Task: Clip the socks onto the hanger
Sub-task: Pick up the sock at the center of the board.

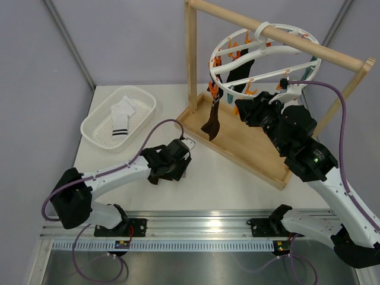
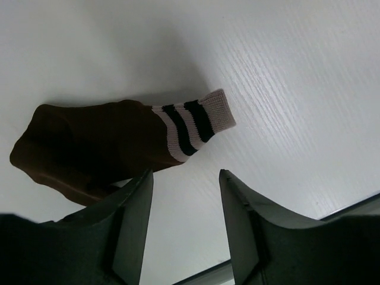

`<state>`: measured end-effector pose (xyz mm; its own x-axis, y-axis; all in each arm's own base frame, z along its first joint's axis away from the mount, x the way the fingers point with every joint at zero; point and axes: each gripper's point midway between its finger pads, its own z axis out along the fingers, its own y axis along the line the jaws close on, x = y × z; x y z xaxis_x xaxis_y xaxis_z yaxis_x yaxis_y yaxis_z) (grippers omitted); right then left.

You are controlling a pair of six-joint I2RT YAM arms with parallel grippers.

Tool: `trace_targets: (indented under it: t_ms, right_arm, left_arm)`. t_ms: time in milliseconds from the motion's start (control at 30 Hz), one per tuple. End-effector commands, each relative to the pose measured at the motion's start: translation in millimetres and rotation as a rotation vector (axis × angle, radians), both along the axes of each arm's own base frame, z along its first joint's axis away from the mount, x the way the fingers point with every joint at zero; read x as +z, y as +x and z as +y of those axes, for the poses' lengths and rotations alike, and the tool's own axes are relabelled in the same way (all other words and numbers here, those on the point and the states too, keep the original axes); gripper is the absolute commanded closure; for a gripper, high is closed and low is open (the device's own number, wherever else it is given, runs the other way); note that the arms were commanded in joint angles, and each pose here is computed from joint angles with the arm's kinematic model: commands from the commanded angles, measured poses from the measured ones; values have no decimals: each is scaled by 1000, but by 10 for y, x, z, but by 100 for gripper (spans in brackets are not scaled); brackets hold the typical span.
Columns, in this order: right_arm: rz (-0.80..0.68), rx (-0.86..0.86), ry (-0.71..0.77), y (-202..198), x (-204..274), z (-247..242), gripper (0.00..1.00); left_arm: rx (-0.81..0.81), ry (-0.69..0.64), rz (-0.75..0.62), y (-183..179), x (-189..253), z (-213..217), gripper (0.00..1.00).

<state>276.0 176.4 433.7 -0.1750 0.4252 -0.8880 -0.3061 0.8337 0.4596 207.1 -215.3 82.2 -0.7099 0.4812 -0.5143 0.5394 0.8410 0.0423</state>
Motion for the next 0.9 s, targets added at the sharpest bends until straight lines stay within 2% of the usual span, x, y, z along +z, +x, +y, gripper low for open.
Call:
trace_targets:
  t_ms: [0, 100, 267, 367, 533, 667, 700, 833, 867]
  right_arm:
    - [-35, -10, 25, 3, 134, -35, 100]
    - [-36, -12, 28, -10, 135, -48, 100]
    - [-41, -18, 26, -28, 147, -78, 100]
    - [-41, -27, 21, -36, 142, -107, 100]
    - [-42, -27, 24, -44, 139, -112, 100]
    - [-40, -27, 20, -48, 141, -119, 100]
    - [-43, -27, 25, -62, 155, -127, 100]
    - [-50, -32, 21, -58, 171, -137, 100]
    - [-50, -32, 23, -57, 172, -138, 100]
  left_arm:
    - [-28, -29, -50, 165, 80, -162, 51]
    - [-7, -20, -60, 367, 13, -258, 54]
    - [67, -18, 26, 625, -300, -347, 65]
    - [115, -10, 12, 832, -386, -389, 70]
    - [182, 21, -28, 1160, -421, -345, 72]
    - [166, -26, -51, 1153, -204, -385, 66]
    - [157, -70, -78, 1130, -14, -394, 62]
    - [121, -104, -83, 828, 125, -233, 46]
    - [124, -87, -57, 695, 9, -143, 44]
